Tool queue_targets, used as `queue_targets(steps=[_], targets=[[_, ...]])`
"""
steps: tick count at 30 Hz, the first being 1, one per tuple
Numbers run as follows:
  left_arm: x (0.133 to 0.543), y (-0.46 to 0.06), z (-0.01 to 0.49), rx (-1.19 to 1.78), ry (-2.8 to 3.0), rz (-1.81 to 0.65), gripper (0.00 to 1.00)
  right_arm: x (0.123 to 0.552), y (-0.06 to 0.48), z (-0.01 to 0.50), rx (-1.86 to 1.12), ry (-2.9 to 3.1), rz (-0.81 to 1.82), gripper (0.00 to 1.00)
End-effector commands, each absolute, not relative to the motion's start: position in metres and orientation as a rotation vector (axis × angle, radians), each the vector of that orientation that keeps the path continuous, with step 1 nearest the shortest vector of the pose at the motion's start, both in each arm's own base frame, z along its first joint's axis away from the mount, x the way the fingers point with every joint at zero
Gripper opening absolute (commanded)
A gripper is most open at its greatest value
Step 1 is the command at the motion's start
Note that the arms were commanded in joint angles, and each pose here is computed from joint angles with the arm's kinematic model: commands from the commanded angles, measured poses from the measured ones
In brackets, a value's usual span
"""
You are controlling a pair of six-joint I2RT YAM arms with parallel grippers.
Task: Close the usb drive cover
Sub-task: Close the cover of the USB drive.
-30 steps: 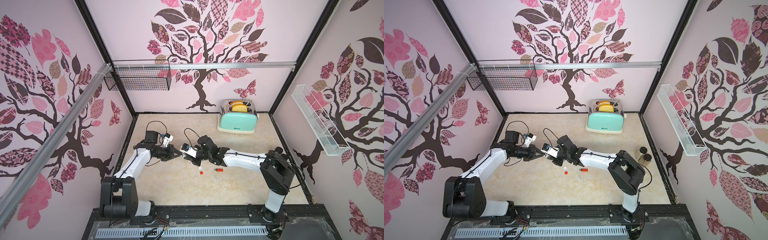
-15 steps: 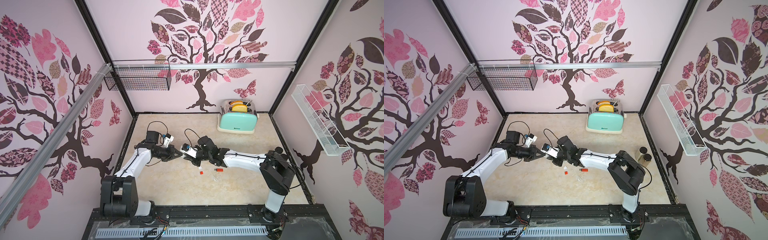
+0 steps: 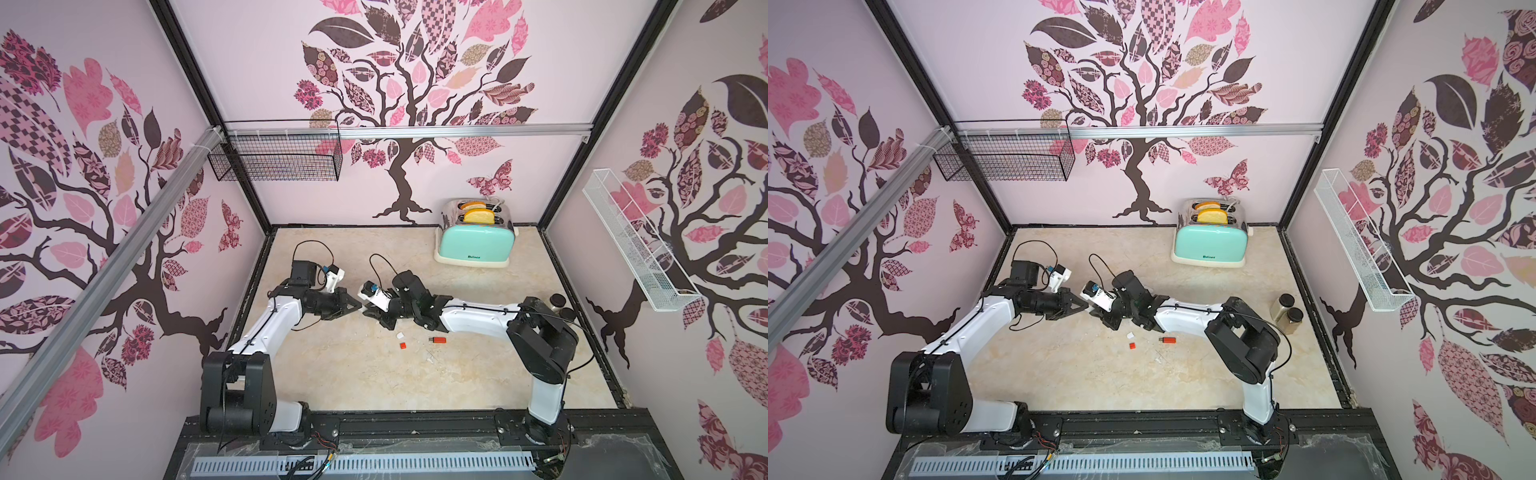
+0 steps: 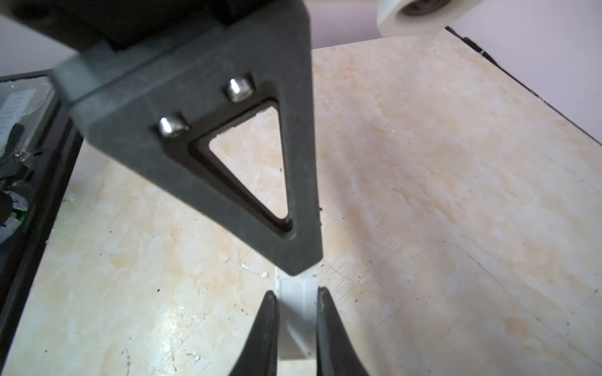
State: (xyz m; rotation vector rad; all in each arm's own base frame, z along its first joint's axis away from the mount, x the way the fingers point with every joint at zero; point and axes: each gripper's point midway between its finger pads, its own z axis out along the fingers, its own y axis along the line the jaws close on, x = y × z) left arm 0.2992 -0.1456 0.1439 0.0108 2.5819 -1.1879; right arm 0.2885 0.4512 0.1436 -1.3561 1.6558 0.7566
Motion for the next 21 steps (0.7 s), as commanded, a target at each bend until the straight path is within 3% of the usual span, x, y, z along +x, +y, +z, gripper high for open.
queue_targets(steps=[1, 11, 18, 21], targets=[[0.273, -0.169, 0.147, 0.077, 2.600, -1.361, 0.00, 0.272, 0.485, 0.258, -1.323, 1.115, 0.764, 0.00], [0.275, -0.169, 0.146, 0.081, 2.618, -1.335, 0.00, 0.280, 0.494, 0.282, -1.168, 1.174, 0.916, 0.00], [0.277, -0.165, 0.149, 0.083, 2.604, -1.292, 0.00, 0.283, 0.489, 0.246, -1.293, 1.263, 0.806, 0.00], [0.278, -0.161, 0.151, 0.086, 2.583, -1.261, 0.07, 0.285, 0.480, 0.224, -1.367, 1.305, 0.748, 0.00]])
